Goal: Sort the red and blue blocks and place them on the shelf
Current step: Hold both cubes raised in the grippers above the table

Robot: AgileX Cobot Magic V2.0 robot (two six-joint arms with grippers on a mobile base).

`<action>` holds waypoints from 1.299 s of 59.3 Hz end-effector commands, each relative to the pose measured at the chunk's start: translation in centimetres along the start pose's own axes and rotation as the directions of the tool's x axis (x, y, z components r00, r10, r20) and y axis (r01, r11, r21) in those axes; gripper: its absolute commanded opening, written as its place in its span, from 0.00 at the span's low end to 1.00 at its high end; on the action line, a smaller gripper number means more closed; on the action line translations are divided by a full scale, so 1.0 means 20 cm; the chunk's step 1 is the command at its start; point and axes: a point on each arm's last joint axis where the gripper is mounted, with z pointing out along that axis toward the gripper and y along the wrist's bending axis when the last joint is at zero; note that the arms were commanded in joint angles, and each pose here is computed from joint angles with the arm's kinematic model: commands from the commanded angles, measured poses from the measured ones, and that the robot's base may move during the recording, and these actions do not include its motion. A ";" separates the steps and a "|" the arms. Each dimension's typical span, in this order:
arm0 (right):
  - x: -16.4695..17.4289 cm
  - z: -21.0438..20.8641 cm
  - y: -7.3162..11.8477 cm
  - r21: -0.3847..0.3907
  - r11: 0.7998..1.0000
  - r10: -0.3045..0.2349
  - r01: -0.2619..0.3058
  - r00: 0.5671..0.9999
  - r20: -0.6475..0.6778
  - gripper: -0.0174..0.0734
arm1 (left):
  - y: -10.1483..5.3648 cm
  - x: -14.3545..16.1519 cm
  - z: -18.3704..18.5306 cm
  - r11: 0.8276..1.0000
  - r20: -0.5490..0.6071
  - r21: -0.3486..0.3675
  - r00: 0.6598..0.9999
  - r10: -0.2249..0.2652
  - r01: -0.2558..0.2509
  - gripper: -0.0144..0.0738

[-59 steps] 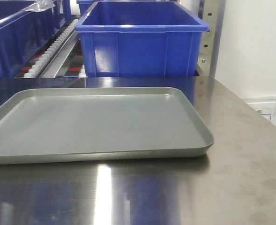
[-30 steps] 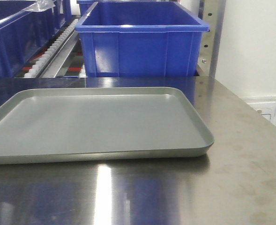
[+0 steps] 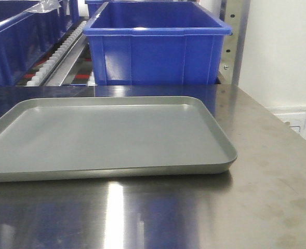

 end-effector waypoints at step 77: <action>-0.08 -0.03 0.02 -0.032 0.999 -0.020 0.024 0.992 0.121 0.25 | -0.02 -0.10 -0.03 0.999 0.154 0.036 0.988 0.001 -0.007 0.31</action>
